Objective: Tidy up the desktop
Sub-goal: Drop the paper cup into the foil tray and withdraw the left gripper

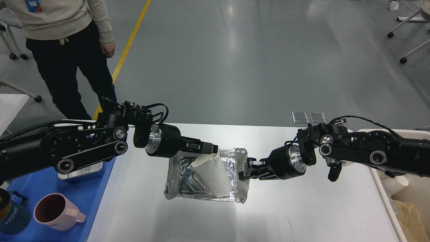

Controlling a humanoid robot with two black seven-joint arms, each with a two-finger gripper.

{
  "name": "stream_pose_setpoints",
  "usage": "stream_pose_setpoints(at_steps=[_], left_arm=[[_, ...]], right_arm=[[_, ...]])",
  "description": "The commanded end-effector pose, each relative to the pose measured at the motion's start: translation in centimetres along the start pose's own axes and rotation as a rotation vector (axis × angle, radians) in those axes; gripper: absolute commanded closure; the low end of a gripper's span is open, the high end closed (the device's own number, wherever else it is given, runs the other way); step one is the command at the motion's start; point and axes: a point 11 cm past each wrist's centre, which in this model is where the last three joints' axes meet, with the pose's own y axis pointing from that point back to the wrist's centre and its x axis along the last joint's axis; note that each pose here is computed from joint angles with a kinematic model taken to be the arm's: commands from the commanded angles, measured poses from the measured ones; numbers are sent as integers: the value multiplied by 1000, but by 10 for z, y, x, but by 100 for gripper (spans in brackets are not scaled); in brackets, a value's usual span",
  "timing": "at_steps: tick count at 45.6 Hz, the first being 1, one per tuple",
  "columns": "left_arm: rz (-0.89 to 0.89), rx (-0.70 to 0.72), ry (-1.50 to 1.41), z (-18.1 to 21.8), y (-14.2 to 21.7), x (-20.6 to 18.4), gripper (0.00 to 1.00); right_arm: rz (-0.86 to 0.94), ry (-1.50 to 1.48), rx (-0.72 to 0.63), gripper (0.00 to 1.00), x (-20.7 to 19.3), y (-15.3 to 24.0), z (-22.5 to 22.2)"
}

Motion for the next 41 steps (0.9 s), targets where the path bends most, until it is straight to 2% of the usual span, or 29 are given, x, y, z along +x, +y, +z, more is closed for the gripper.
stream_pose_setpoints(at_steps=[1,13,25,30,35,41], left_arm=[[47,5,43,-1,-12,1,57],[155,-8,137,9,-31,14,57],[158,-29,160,18,-34,18,57],[158,1,164,6,-25,20,56],[164,56,192,-22,-1,24,54],[195,109,272,-55,35,31,45]], right_arm=[[-8,7,5,100,-1,-4,-4],[-10,6,7,100,-2,-4,-4],[-5,3,10,100,-1,-3,-4],[-6,4,8,100,-1,-3,-3],[-4,4,8,100,-1,-2,-3],[-5,0,5,100,-1,-2,-1]])
